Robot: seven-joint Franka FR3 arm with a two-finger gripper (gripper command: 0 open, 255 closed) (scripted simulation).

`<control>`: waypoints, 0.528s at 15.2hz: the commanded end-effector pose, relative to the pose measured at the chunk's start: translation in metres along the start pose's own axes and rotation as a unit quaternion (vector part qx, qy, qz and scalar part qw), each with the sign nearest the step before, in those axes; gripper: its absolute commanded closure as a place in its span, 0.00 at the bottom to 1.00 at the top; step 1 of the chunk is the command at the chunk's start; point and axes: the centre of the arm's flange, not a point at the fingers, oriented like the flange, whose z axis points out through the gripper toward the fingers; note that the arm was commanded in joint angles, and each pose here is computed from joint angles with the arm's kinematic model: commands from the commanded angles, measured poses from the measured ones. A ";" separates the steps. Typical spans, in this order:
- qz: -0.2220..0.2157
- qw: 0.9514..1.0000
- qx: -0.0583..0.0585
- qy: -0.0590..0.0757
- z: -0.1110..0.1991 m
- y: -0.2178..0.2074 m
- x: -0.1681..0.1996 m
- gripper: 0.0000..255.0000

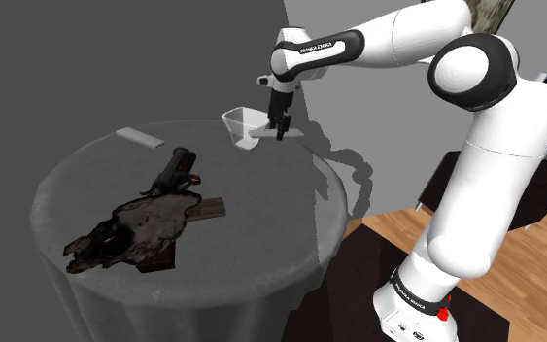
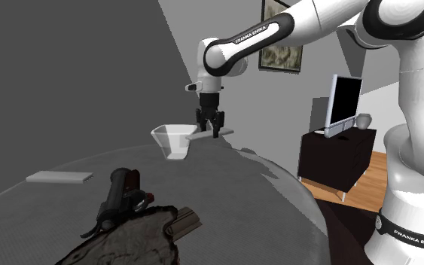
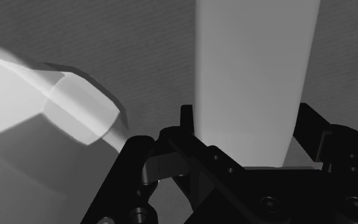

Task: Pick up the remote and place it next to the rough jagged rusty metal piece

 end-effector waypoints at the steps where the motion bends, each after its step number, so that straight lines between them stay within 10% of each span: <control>1: 0.000 1.000 0.000 0.000 -0.011 0.000 -0.001 1.00; 8: 0.000 1.000 0.000 0.000 -0.018 -0.056 0.035 1.00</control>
